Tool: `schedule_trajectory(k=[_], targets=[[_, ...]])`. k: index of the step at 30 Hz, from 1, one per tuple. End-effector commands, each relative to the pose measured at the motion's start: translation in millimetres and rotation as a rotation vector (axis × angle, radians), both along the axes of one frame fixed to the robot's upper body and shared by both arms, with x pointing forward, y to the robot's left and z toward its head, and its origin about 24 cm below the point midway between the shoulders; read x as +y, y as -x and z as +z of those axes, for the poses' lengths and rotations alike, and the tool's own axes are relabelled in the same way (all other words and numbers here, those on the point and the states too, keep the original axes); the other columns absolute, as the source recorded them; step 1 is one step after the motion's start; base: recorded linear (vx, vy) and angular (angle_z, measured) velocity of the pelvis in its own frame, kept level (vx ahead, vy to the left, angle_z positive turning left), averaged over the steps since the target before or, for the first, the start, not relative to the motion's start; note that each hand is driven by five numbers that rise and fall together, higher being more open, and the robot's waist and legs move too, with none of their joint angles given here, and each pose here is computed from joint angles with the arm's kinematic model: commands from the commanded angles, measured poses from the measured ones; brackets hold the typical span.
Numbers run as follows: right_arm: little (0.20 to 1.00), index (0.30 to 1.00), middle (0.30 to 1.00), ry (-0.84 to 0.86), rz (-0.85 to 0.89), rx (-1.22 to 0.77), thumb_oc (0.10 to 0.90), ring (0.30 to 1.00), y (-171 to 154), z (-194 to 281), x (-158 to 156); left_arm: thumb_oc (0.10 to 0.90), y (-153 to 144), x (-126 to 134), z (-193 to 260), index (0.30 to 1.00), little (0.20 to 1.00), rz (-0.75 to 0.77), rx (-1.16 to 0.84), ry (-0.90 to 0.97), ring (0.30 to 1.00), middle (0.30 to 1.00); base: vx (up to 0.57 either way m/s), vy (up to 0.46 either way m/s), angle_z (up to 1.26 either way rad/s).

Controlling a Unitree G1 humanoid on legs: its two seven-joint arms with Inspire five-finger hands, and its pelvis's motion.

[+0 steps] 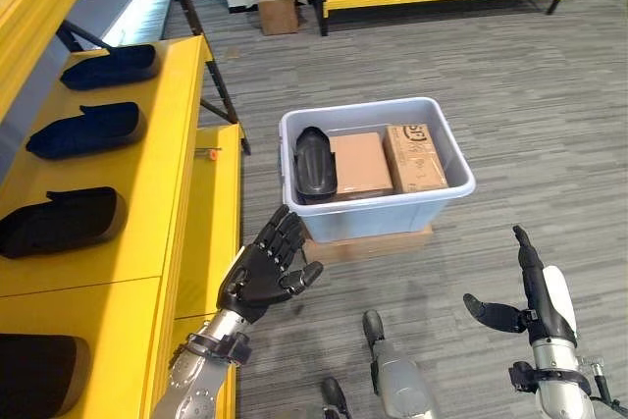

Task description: Move parts from the plastic box to the shelf.

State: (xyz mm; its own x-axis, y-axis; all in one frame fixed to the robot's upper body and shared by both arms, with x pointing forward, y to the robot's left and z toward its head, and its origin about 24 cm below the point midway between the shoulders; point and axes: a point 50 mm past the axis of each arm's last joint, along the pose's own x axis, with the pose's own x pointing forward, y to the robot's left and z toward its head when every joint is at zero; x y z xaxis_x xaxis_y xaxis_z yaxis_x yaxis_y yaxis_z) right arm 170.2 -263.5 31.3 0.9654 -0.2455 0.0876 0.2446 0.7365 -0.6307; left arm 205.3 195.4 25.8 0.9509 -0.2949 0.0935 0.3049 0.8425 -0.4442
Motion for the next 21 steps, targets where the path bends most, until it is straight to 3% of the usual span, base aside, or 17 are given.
schedule_trajectory(k=[1, 15, 21], targets=[[1.000, 1.000, 1.000, 0.043, 0.011, -0.263, 0.900, 1.000, -21, 45, -5, 0.900, -11, -4, 54, 1.000, 1.000, -0.002, -0.293, 0.027, 1.000, 1.000, 0.07, -0.201, 0.11], [1.000, 1.000, 1.000, 0.089, -0.140, -0.279, 0.900, 1.000, -20, 49, -26, 0.900, -15, -6, 60, 1.000, 1.000, 0.043, -0.301, 0.055, 1.000, 1.000, 0.07, -0.100, 0.00], [1.000, 1.000, 1.000, 0.131, -0.110, -0.274, 0.900, 1.000, -17, 47, -25, 0.900, -15, -8, 60, 1.000, 1.000, 0.029, -0.309, 0.057, 1.000, 1.000, 0.06, -0.152, -0.02]])
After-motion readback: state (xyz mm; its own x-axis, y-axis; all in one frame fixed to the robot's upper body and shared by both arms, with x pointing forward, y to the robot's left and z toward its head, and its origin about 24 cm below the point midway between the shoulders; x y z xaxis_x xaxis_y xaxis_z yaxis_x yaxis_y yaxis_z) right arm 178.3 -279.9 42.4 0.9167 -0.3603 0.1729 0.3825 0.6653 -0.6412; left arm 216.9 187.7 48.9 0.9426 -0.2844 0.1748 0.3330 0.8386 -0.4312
